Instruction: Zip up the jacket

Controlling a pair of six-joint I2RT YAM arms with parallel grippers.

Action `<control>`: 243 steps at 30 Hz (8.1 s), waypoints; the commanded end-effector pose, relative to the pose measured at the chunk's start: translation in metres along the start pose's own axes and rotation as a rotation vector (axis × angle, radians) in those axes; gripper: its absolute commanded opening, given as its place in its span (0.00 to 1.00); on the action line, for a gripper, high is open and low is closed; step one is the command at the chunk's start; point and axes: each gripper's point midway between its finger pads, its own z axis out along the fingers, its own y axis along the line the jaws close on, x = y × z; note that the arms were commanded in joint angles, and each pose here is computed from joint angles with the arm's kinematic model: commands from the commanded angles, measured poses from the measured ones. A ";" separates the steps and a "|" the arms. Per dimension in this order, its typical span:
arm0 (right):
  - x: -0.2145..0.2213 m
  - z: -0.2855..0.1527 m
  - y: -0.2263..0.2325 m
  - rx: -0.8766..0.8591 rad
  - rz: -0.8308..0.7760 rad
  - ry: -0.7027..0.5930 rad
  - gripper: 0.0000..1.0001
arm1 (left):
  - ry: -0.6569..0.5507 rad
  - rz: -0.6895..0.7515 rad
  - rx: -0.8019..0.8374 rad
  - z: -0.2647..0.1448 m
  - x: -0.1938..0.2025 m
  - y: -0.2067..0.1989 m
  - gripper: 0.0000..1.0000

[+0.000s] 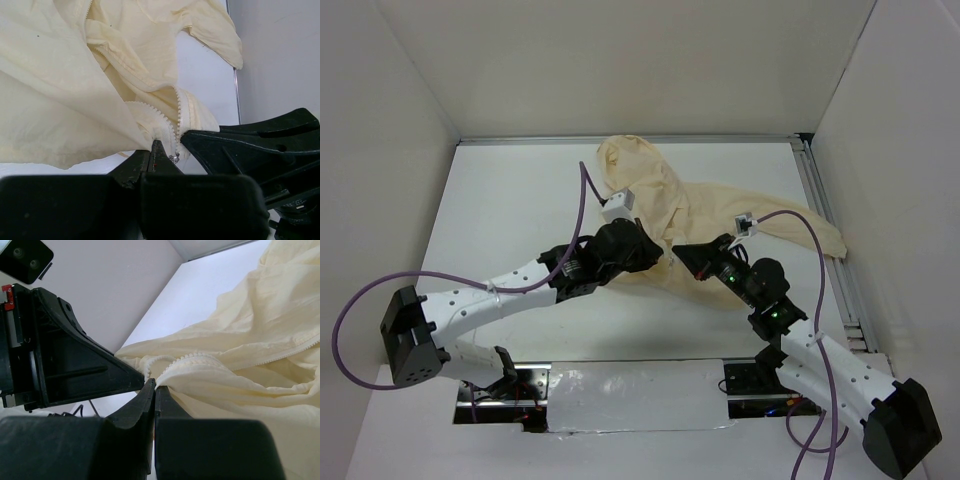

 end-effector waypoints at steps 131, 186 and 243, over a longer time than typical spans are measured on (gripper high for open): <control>-0.020 -0.021 0.017 -0.103 0.154 -0.118 0.00 | -0.071 -0.070 0.248 -0.035 -0.033 -0.040 0.00; -0.061 -0.010 0.048 -0.198 0.105 -0.197 0.00 | 0.017 -0.018 0.253 -0.021 -0.014 -0.039 0.00; -0.058 -0.016 0.052 -0.236 0.185 -0.190 0.00 | 0.034 0.083 0.528 -0.059 -0.007 -0.060 0.00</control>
